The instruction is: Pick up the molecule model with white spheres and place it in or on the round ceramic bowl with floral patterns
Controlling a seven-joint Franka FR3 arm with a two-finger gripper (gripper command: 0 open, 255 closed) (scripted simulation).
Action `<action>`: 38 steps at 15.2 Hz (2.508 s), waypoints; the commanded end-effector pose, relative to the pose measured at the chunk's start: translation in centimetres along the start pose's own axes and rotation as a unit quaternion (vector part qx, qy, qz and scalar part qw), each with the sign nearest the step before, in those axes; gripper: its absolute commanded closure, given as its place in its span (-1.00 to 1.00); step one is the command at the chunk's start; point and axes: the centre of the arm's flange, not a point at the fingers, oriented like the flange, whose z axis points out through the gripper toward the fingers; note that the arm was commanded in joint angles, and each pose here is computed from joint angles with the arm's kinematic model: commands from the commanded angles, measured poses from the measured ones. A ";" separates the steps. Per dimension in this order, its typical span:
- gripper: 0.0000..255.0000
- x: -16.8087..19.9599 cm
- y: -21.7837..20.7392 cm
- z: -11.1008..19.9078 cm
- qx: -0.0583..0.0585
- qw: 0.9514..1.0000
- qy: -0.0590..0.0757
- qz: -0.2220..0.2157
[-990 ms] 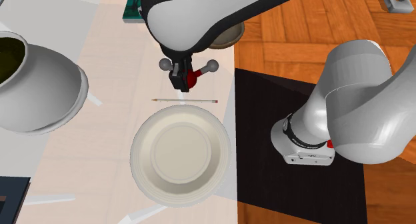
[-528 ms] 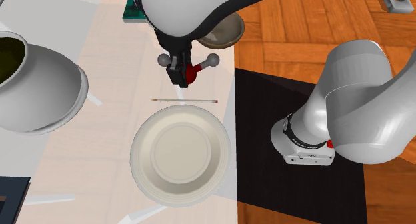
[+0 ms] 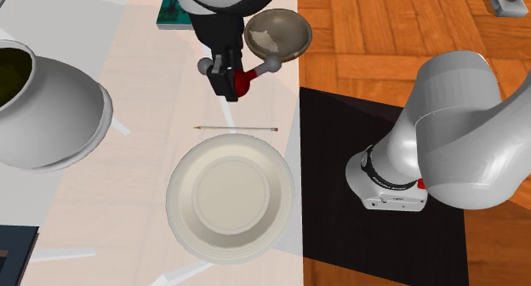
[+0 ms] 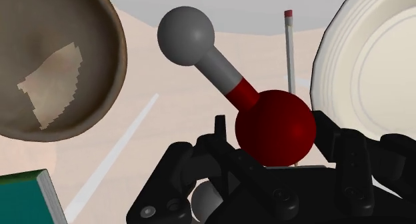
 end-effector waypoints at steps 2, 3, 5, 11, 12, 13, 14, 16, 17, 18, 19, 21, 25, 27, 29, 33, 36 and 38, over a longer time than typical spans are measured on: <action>1.00 -0.2 -0.1 -1.8 0.000 1.000 0.000 0.000; 1.00 -0.2 -0.2 -2.3 0.000 1.000 0.000 0.000; 1.00 -0.3 -0.4 -3.3 0.000 1.000 0.000 0.000; 1.00 -1.1 0.6 -5.6 0.000 1.000 0.000 0.000; 1.00 -1.6 1.8 -5.7 0.000 1.000 0.000 0.000; 1.00 -2.1 3.0 -5.8 0.000 1.000 0.000 0.000; 1.00 -2.7 4.2 -5.9 0.000 1.000 0.000 0.000; 1.00 -3.7 6.6 -6.2 0.000 1.000 0.000 0.000; 1.00 -4.2 7.8 -6.3 0.000 1.000 0.000 0.000; 1.00 -4.8 9.0 -6.4 0.000 1.000 0.000 0.000; 1.00 -5.3 10.2 -6.5 0.000 1.000 0.000 0.000; 1.00 -6.4 12.6 -6.8 0.000 1.000 0.000 0.000; 1.00 -7.8 16.2 -6.1 0.000 1.000 0.000 0.000; 1.00 -7.7 16.4 -5.0 0.000 1.000 0.000 0.000; 1.00 -7.6 16.5 -4.0 0.000 1.000 0.000 0.000; 1.00 -7.4 16.8 -1.9 0.000 1.000 0.000 0.000; 1.00 -7.3 17.0 -0.3 0.000 1.000 0.000 0.000; 1.00 -7.2 17.0 -0.1 0.000 1.000 0.000 0.000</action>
